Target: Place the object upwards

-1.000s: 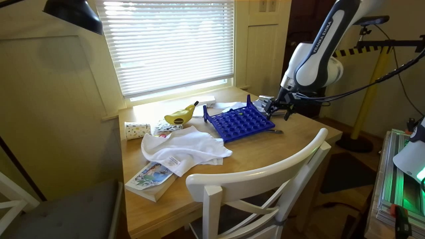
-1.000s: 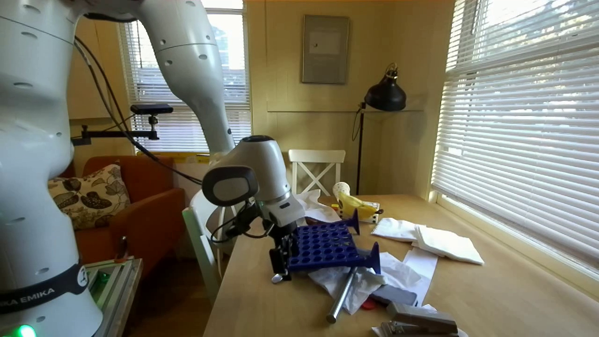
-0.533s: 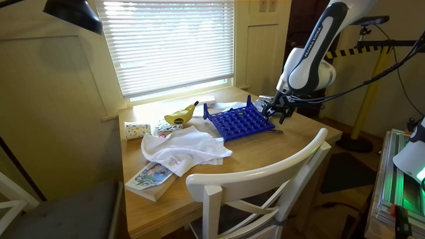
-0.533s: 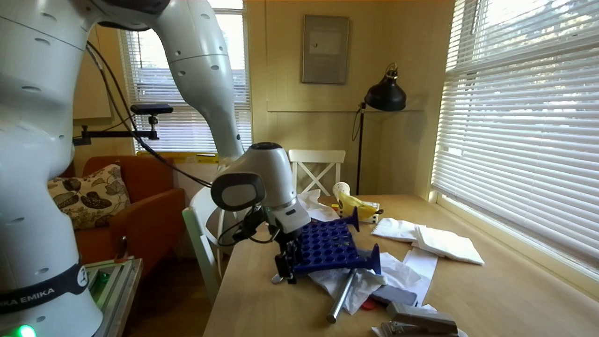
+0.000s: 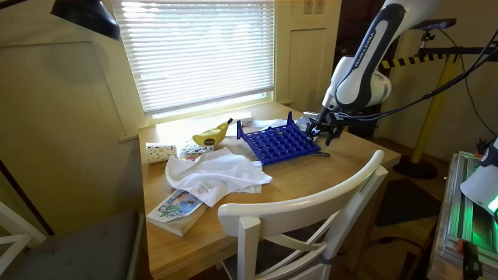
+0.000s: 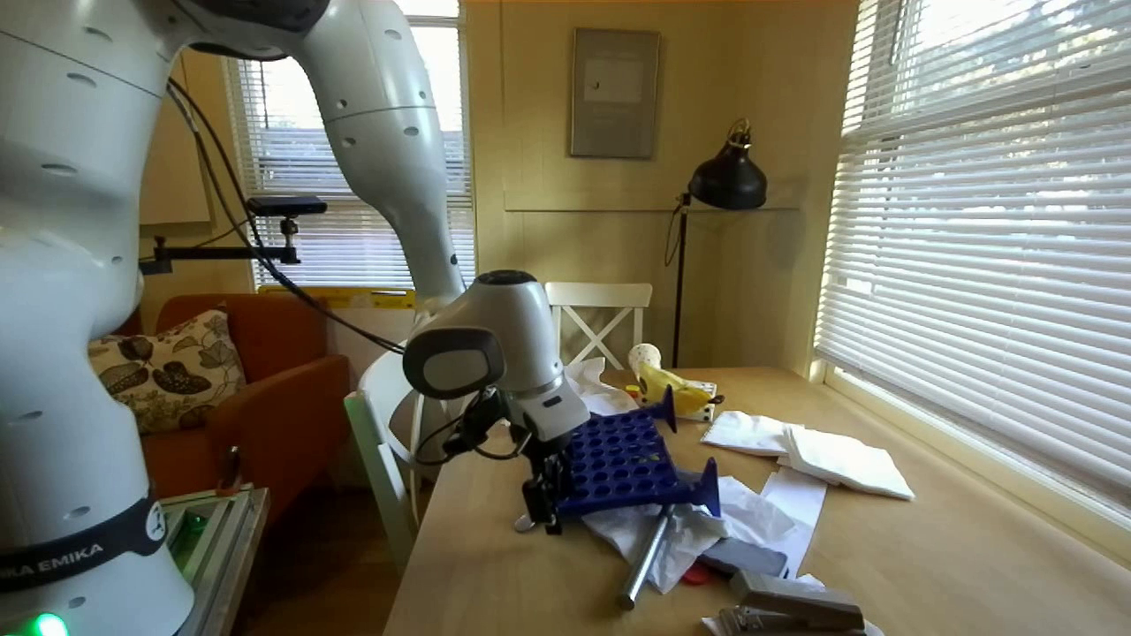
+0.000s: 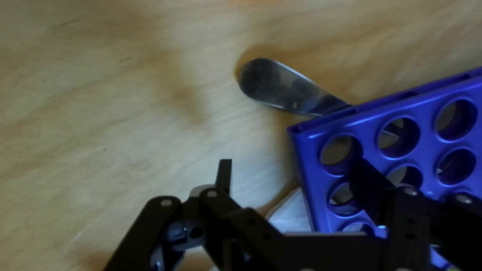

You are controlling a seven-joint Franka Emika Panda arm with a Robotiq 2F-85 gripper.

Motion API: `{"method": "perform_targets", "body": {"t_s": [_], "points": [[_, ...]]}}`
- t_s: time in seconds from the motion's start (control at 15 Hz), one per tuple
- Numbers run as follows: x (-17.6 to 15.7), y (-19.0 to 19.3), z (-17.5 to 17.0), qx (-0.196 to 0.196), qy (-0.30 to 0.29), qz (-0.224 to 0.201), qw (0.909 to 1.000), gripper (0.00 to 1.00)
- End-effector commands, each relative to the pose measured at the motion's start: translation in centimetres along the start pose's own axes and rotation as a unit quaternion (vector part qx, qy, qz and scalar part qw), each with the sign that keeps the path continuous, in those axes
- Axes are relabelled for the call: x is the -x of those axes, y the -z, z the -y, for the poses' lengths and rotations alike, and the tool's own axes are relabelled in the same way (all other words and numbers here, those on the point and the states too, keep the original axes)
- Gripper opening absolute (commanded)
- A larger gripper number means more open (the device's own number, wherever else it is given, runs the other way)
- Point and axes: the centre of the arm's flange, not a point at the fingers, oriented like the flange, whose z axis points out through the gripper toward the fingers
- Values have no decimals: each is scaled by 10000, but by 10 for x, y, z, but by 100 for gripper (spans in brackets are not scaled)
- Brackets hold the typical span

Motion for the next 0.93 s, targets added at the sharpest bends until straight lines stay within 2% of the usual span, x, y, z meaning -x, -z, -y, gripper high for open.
{"method": "perform_targets", "body": {"t_s": [0.0, 0.27, 0.67, 0.87], "points": [[-1, 11, -3, -73, -83, 129, 9999, 88], [-1, 21, -3, -151, -70, 225, 9996, 92], [1, 26, -10, 79, -90, 631, 9979, 89], [-1, 20, -14, 51, -49, 709, 9975, 88]]}}
